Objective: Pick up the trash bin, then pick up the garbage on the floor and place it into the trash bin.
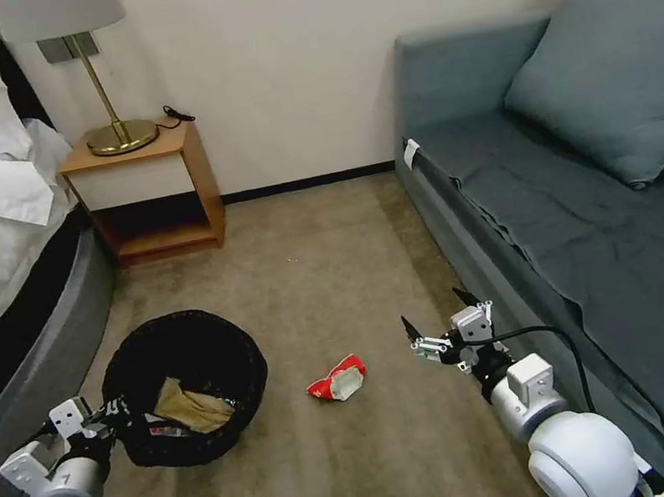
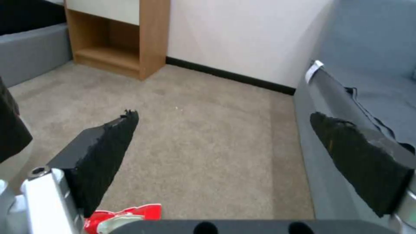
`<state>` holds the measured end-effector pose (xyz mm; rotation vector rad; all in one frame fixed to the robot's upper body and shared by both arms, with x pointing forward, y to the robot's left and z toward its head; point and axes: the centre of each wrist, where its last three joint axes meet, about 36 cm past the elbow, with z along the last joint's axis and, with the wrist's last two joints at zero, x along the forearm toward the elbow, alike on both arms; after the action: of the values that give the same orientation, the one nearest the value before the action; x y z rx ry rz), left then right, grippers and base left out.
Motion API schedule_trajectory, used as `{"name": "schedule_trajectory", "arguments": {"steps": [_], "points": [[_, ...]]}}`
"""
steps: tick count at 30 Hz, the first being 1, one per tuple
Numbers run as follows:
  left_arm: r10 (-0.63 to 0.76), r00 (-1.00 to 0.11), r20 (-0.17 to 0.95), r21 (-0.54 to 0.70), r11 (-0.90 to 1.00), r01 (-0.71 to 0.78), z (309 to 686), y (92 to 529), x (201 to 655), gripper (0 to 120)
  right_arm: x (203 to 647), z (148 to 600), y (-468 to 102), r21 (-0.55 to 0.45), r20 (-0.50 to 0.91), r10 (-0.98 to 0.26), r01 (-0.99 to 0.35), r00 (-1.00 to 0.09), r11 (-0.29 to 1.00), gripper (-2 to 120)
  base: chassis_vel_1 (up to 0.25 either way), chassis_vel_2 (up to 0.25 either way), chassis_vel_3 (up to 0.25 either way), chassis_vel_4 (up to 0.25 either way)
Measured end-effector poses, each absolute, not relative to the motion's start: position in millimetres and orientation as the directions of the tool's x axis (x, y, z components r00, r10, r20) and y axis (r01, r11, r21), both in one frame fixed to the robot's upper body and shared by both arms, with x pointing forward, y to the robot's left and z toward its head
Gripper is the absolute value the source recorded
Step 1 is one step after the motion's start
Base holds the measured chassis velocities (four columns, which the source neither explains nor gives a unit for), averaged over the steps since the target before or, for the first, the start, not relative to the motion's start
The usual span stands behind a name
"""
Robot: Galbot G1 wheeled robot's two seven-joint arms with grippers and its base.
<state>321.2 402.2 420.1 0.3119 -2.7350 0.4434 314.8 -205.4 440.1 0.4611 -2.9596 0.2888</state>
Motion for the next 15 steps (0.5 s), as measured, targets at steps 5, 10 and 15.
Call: {"name": "schedule_trajectory", "arguments": {"steps": [5,10,15], "points": [[-0.163,-0.913,0.373,-0.264,0.925,-0.272,421,404,320,4,318,439,-204,-0.170,0.170,-0.303,-0.331,-0.938,0.928,100,-0.075,0.054,0.070,-0.063],[-0.165,-0.913,0.373,-0.265,0.924,-0.275,421,405,320,4,323,438,-203,-0.170,0.182,-0.321,-0.352,-0.929,0.921,100,-0.070,0.087,0.074,-0.069],[-0.167,-0.913,0.373,-0.270,0.922,-0.279,420,404,320,4,331,433,-200,-0.169,0.194,-0.339,-0.371,-0.921,0.913,100,-0.070,0.078,0.062,-0.066]]}}
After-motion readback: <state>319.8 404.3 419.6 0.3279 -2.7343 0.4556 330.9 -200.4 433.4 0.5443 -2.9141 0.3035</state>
